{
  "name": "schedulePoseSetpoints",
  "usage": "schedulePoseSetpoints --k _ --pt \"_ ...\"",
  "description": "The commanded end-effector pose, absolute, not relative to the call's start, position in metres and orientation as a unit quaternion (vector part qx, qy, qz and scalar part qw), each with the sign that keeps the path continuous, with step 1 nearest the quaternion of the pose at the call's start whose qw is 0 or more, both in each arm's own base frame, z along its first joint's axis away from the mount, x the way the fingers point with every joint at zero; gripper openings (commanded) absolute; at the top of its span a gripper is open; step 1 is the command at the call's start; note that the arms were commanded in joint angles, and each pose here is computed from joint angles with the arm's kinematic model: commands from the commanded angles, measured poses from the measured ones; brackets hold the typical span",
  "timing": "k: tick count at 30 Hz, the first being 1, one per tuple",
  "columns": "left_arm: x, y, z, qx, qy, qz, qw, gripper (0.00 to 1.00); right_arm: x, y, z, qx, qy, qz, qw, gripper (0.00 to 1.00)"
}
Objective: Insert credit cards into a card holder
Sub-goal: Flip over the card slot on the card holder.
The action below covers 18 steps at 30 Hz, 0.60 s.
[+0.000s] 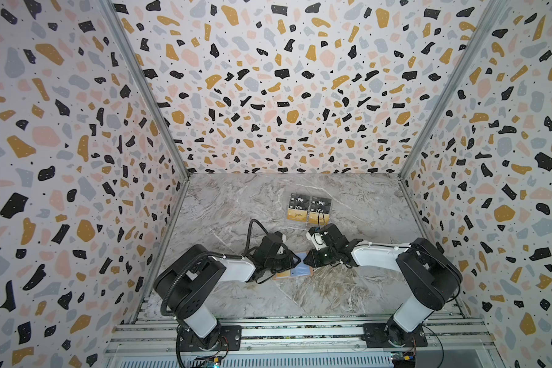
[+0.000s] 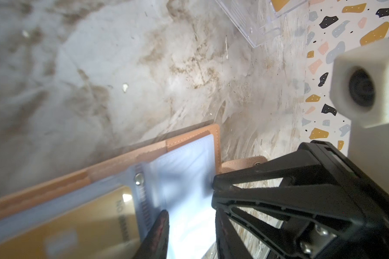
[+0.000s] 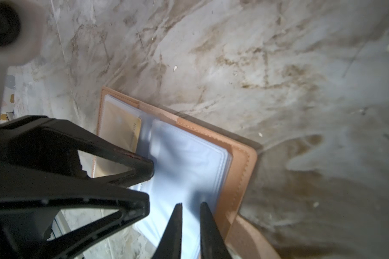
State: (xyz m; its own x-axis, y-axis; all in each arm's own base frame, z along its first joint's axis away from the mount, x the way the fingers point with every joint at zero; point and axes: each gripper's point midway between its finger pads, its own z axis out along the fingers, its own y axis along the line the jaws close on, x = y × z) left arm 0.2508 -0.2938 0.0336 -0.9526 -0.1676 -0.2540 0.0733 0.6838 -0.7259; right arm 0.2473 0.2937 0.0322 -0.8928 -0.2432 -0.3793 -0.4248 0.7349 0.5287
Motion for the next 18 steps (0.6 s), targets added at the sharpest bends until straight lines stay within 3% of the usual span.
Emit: schedulePoseSetpoints --k 1,11,18 --pt "0.251 -0.288 0.026 -0.027 0.916 -0.372 0.151 0.38 0.234 0.279 0.010 -0.171 0.936 0.288 0.107 0.17" --pt "0.251 -0.291 0.020 -0.036 0.915 -0.375 0.142 0.40 0.234 0.279 0.009 -0.170 0.936 0.288 0.107 0.17" --pt "0.248 -0.305 0.039 -0.061 0.880 -0.450 0.135 0.41 0.235 0.281 0.008 -0.171 0.936 0.289 0.107 0.17"
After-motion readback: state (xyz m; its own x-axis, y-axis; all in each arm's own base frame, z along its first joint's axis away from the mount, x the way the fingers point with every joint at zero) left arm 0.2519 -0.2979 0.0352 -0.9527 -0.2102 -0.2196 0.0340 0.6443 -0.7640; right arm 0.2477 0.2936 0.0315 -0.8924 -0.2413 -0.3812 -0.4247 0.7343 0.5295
